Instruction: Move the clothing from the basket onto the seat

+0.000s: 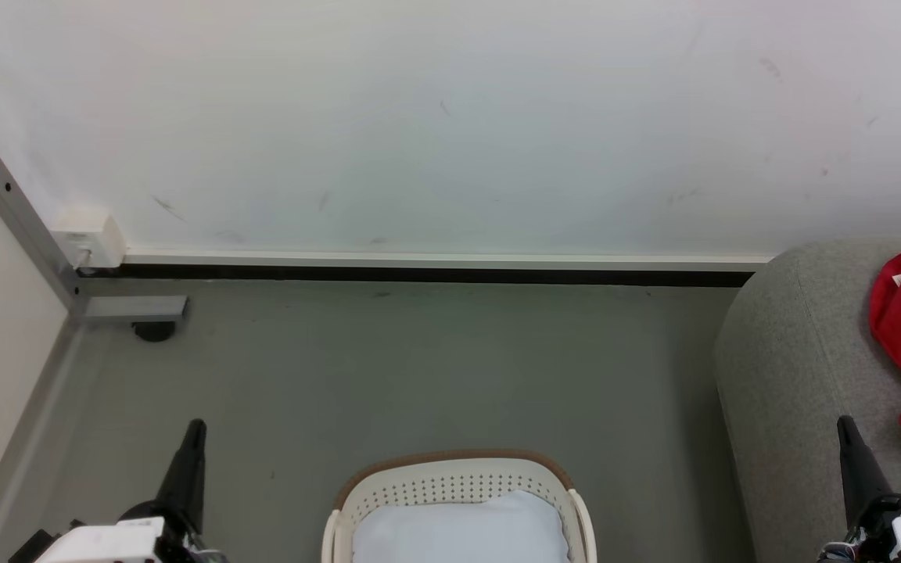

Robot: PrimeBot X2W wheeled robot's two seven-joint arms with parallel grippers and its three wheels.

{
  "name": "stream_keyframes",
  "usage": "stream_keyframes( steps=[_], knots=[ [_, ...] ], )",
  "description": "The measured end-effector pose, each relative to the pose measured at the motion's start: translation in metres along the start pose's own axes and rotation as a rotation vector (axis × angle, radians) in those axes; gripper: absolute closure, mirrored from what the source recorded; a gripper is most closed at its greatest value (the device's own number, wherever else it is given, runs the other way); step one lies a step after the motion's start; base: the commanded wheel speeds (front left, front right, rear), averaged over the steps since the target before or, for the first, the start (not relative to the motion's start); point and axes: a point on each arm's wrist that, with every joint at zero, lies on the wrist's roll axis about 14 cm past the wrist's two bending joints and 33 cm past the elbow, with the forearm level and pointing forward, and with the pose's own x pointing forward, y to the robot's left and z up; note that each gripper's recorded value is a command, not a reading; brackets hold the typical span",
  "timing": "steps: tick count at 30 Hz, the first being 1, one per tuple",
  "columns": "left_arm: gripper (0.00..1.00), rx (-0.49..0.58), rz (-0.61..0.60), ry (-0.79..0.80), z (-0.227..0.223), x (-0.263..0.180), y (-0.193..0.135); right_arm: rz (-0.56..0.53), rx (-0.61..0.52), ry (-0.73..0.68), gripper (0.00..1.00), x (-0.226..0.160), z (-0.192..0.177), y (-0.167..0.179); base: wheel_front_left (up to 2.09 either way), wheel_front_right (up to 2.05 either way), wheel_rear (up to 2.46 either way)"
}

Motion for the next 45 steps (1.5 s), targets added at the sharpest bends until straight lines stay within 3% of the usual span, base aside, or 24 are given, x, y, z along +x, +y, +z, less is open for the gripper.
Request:
stream_keyframes(
  steps=[45],
  knots=[
    [1.0, 0.0, 0.0, 0.0, 0.0, 0.0001, -0.0001, 0.0, 0.0, 0.0, 1.0, 0.0001, 0.0001, 0.0001, 0.0, 0.0, 0.0]
  ],
)
